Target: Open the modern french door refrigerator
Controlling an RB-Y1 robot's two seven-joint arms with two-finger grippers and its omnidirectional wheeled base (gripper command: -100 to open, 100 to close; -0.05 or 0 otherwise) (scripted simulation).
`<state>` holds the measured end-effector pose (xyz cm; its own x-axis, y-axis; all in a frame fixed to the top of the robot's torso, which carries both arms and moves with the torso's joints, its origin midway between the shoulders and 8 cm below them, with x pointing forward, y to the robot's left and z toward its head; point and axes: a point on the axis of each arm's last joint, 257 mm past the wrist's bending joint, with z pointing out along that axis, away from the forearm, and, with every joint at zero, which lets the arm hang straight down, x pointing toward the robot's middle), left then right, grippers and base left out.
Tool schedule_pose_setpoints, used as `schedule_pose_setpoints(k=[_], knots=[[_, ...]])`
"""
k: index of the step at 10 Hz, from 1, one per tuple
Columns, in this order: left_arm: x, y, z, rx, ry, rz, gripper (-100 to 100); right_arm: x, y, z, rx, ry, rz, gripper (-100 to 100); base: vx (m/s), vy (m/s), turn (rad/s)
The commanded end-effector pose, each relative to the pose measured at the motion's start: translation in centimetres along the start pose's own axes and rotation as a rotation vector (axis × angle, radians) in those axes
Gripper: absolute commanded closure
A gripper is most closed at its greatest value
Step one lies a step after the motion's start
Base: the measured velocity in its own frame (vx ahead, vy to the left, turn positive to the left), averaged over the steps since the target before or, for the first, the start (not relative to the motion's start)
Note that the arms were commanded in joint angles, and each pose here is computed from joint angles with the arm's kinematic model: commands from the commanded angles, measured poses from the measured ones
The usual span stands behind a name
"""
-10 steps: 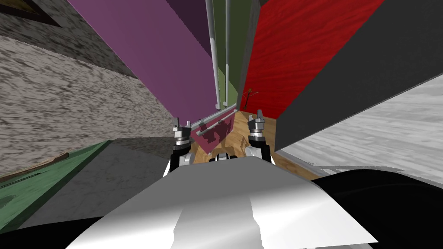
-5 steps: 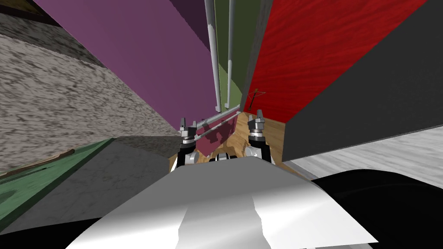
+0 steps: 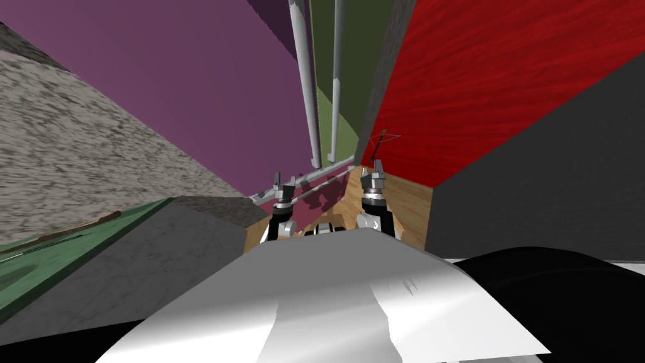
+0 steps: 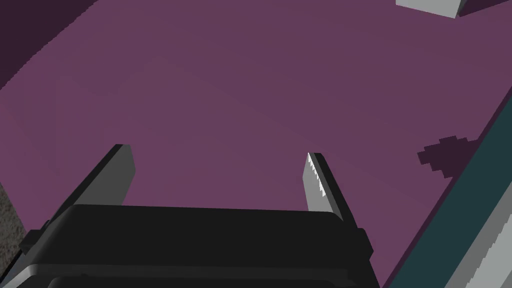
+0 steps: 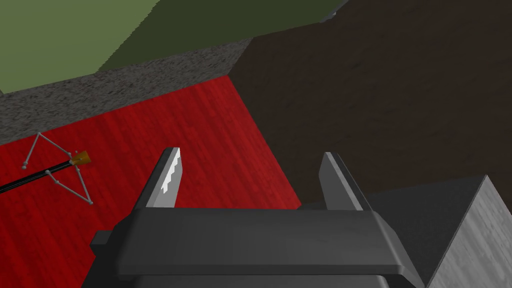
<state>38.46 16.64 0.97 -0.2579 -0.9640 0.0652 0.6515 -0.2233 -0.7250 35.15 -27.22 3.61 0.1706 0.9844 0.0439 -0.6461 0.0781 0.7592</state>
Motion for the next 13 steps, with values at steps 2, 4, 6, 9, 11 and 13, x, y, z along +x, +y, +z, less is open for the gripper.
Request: schedule_pose_setpoints(k=[2,4,6,9,11,13], knots=[[2.8,1.9,0.2,-0.005,0.043,-0.096,-100,0.0,0.0,0.0,0.000,0.000,0.000,0,0.115,-0.150,0.162],[4.2,2.6,0.2,-0.010,0.066,-0.140,-100,0.0,0.0,0.0,0.000,0.000,0.000,0,0.145,-0.155,0.197],[5.9,3.4,0.0,-0.017,0.093,-0.186,-100,0.0,0.0,0.0,0.000,0.000,0.000,0,0.143,-0.152,0.166],[8.5,4.6,-0.2,-0.028,0.135,-0.259,-100,0.0,0.0,0.0,0.000,0.000,0.000,0,0.121,-0.182,0.170],[10.3,5.3,-0.4,-0.036,0.161,-0.306,-100,0.0,0.0,0.0,0.000,0.000,0.000,0,0.126,-0.176,0.208],[11.9,5.7,-0.5,-0.040,0.180,-0.351,-100,0.0,0.0,0.0,0.000,0.000,0.000,0,0.077,-0.113,0.166]])
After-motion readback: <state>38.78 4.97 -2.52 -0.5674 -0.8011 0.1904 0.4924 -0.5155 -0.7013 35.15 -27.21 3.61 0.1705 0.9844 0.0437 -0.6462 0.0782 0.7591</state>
